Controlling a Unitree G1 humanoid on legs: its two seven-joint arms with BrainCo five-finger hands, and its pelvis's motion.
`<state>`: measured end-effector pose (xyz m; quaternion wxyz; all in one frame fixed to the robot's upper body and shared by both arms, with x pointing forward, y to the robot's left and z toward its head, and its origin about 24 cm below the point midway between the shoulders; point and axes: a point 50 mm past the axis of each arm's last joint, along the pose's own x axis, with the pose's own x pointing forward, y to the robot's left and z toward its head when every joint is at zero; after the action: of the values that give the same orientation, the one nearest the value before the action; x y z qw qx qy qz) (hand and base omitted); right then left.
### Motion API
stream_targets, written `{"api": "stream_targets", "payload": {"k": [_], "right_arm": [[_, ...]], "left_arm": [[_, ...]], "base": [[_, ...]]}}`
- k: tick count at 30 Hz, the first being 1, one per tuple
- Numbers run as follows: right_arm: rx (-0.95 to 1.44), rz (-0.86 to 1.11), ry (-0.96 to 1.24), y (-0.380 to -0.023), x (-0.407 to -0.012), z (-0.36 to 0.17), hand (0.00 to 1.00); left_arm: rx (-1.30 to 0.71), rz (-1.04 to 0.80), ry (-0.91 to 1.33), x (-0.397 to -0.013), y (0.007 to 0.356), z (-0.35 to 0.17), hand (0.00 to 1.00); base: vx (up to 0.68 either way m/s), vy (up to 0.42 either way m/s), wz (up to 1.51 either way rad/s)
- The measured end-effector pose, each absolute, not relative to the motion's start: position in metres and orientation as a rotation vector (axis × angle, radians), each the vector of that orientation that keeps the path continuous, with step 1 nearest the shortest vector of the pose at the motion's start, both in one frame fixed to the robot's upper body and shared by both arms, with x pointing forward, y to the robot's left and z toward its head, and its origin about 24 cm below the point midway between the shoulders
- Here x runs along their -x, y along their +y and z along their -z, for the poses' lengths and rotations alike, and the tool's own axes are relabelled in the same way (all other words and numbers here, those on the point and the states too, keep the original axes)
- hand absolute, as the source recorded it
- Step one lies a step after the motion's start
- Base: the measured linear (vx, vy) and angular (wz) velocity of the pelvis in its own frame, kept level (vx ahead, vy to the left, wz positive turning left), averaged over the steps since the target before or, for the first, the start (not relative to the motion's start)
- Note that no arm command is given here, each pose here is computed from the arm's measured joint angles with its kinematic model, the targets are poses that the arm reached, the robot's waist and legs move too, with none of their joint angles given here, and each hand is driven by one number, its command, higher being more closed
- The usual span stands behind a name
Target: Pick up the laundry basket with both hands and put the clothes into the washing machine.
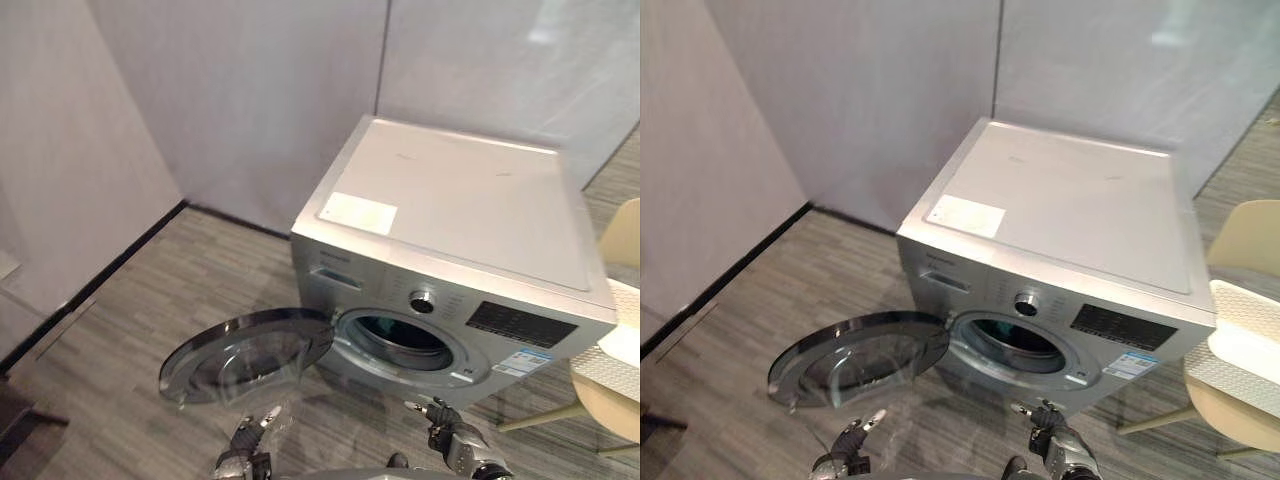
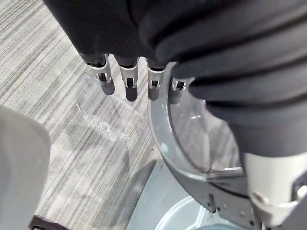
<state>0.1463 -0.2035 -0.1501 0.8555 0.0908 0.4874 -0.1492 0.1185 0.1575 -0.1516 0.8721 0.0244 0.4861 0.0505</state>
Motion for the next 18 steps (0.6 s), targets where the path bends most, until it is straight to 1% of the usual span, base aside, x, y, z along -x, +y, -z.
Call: {"api": "stream_targets", "payload": {"k": [1, 4, 7, 10, 13, 15, 18], "right_arm": [[-0.197, 0.337, 1.042, -0.207, -0.138, 0.153, 0.00], [-0.198, 0.349, 1.070, -0.208, -0.127, 0.156, 0.00], [-0.192, 0.359, 1.076, -0.211, -0.122, 0.157, 0.00], [-0.190, 0.343, 1.053, -0.206, -0.120, 0.156, 0.00], [-0.197, 0.320, 0.985, -0.200, -0.125, 0.151, 0.00], [-0.223, 0.327, 1.011, -0.192, -0.110, 0.155, 0.00], [-0.238, 0.360, 1.053, -0.194, -0.093, 0.160, 0.00]], "left_arm": [[-0.084, -0.030, 0.975, -0.124, 0.145, 0.147, 0.00], [-0.086, 0.034, 0.897, -0.134, 0.133, 0.137, 0.00], [-0.075, 0.043, 0.822, -0.146, 0.130, 0.126, 0.00], [-0.096, 0.029, 0.809, -0.145, 0.139, 0.125, 0.00], [-0.068, -0.074, 0.858, -0.124, 0.157, 0.129, 0.00], [-0.069, -0.131, 0.862, -0.123, 0.171, 0.129, 0.00], [-0.018, -0.187, 0.823, -0.130, 0.166, 0.123, 0.00]], "base": [[-0.07, 0.088, 0.41], [-0.09, 0.075, 0.16], [-0.18, 0.069, -0.07], [-0.31, 0.051, -0.09], [-0.28, -0.031, -0.12], [-0.14, -0.180, 0.24], [-0.10, -0.199, 0.12]]}}
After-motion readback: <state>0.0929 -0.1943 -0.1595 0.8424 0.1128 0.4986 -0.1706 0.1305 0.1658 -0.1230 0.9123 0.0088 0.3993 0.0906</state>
